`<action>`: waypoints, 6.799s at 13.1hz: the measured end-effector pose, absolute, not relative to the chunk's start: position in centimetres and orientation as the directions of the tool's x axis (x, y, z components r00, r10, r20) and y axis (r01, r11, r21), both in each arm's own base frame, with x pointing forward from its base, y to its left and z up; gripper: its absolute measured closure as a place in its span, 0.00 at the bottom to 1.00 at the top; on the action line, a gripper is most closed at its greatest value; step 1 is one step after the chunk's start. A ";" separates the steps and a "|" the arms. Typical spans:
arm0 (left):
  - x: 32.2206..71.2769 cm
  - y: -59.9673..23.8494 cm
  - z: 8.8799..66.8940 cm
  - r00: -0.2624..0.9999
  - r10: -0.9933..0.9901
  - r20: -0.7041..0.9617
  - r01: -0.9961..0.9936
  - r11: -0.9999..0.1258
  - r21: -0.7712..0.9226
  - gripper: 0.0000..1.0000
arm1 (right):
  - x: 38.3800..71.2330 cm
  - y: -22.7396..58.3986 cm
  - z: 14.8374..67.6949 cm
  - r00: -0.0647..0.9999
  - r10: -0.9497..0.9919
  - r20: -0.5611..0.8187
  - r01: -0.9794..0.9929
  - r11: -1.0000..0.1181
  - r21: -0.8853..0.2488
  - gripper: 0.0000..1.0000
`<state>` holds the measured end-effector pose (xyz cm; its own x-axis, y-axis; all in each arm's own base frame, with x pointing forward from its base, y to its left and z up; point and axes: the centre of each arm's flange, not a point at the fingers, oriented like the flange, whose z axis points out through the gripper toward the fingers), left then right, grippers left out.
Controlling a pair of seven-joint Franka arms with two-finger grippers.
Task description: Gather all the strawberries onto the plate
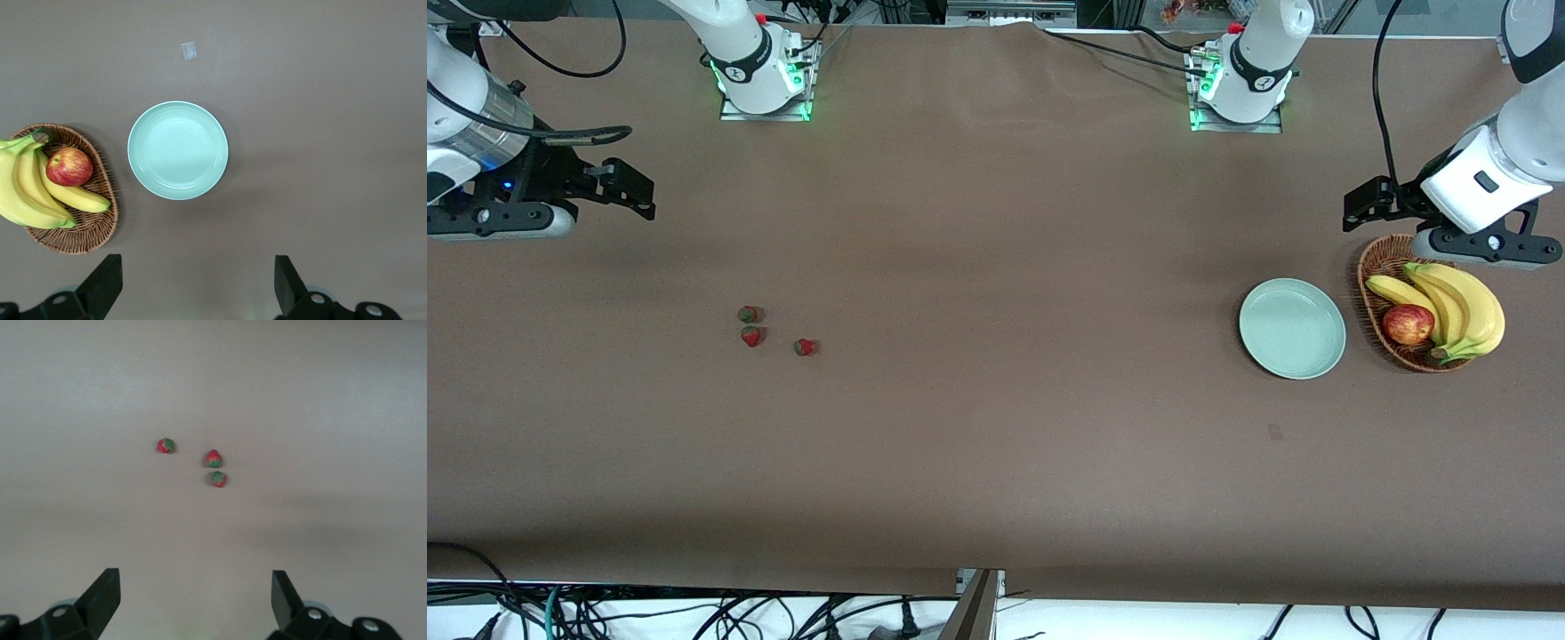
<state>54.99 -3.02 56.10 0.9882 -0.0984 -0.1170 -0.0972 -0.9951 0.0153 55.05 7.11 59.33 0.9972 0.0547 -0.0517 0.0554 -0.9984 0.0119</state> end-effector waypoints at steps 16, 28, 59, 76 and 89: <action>55.0 -3.0 56.1 0.988 -0.099 -0.116 -0.098 -0.995 0.015 0.00 | 57.7 8.9 52.6 0.985 0.078 -0.155 0.083 -0.996 0.030 0.00; 55.0 -3.0 56.2 0.988 -0.098 -0.116 -0.097 -0.995 0.015 0.00 | 56.5 8.2 21.9 0.979 0.151 -0.135 0.159 -0.986 0.047 0.00; 55.2 -3.0 55.6 0.988 -0.095 -0.119 -0.092 -0.995 0.024 0.00 | 61.2 34.5 33.6 0.985 -0.123 -0.119 -0.139 -0.981 -0.134 0.68; 55.5 -3.3 46.6 0.989 -0.097 -0.116 -0.094 -0.995 0.023 0.00 | 44.4 65.5 21.9 0.820 -0.569 -0.058 -0.493 -0.652 -0.577 0.23; 53.3 -20.3 33.5 0.999 0.041 -0.024 0.042 -0.999 0.033 0.00 | 58.6 35.5 27.0 0.999 0.032 -0.034 0.033 -0.999 0.036 0.17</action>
<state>53.33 -20.25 33.54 0.9989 0.0410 -0.0240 0.0418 -0.9986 0.0329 58.64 35.47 27.04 0.9989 0.0317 -0.0342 0.0329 -0.9988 0.0360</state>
